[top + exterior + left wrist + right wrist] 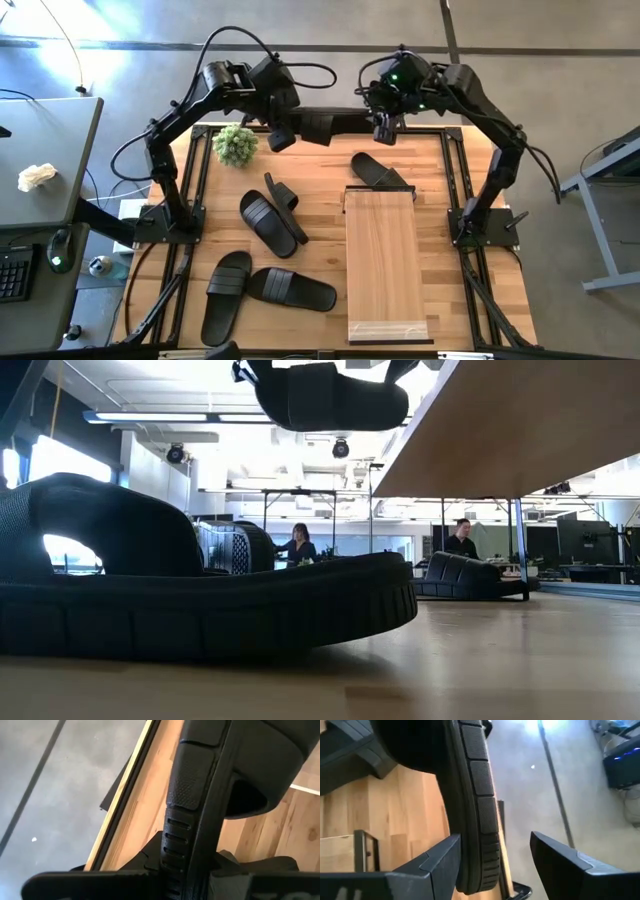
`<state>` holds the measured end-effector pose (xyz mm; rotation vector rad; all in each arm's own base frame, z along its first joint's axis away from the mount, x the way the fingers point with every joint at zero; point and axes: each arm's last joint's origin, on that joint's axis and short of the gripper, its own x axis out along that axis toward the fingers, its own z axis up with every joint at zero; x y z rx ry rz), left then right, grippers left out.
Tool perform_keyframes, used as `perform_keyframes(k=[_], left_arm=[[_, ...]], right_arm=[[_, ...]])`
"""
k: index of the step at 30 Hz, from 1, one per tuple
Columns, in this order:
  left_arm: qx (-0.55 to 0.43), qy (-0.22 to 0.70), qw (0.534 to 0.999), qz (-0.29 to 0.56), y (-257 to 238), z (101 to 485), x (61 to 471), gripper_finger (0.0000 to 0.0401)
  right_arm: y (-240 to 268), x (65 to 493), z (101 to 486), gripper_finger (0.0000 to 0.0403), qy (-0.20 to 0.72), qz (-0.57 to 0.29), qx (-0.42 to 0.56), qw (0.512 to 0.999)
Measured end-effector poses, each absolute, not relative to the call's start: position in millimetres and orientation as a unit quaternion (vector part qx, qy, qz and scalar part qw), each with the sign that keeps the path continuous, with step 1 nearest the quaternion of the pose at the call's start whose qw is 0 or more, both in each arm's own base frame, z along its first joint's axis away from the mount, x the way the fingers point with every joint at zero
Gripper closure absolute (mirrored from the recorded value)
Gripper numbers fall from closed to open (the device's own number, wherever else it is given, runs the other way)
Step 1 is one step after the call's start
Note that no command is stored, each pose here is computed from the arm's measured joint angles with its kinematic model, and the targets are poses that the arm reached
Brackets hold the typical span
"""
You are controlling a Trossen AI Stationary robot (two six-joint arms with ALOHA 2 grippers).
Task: Pick and place slides into the shelf
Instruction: Put the black slide under the shelf
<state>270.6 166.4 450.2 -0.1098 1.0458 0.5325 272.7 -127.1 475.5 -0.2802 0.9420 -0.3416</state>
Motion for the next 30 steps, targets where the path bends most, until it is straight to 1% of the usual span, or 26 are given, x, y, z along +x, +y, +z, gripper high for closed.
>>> perform_keyframes(k=[2, 6, 15, 17, 19, 21, 25, 28, 30], left_arm=[[-0.052, 0.493, 0.831, 0.251, 166, 450, 271, 0.0367], [-0.051, 0.497, 0.829, 0.25, 166, 450, 270, 0.0367], [-0.04, 0.499, 0.831, 0.244, 162, 450, 272, 0.0367], [-0.034, 0.501, 0.831, 0.237, 158, 450, 274, 0.0367], [-0.033, 0.501, 0.832, 0.235, 157, 450, 275, 0.0367], [-0.03, 0.5, 0.834, 0.233, 156, 450, 276, 0.0367], [-0.028, 0.5, 0.834, 0.231, 154, 450, 277, 0.0366], [-0.028, 0.498, 0.835, 0.232, 155, 450, 277, 0.0338], [-0.032, 0.498, 0.833, 0.237, 155, 450, 277, 0.0309]], right_arm=[[-126, 271, 476, 0.0176, 0.451, -0.158, -0.131, 0.869], [-125, 271, 471, 0.0176, 0.459, -0.123, -0.093, 0.875], [-135, 290, 454, 0.0177, 0.483, -0.118, -0.082, 0.864], [-137, 294, 450, 0.0182, 0.488, -0.119, -0.081, 0.861], [-138, 296, 448, 0.0197, 0.491, -0.119, -0.08, 0.859], [-138, 297, 448, 0.0223, 0.491, -0.118, -0.079, 0.86], [-138, 297, 447, 0.03, 0.49, -0.119, -0.074, 0.86], [-140, 296, 447, 0.0357, 0.492, -0.12, -0.06, 0.86], [-141, 293, 446, 0.0358, 0.498, -0.12, -0.046, 0.858]])
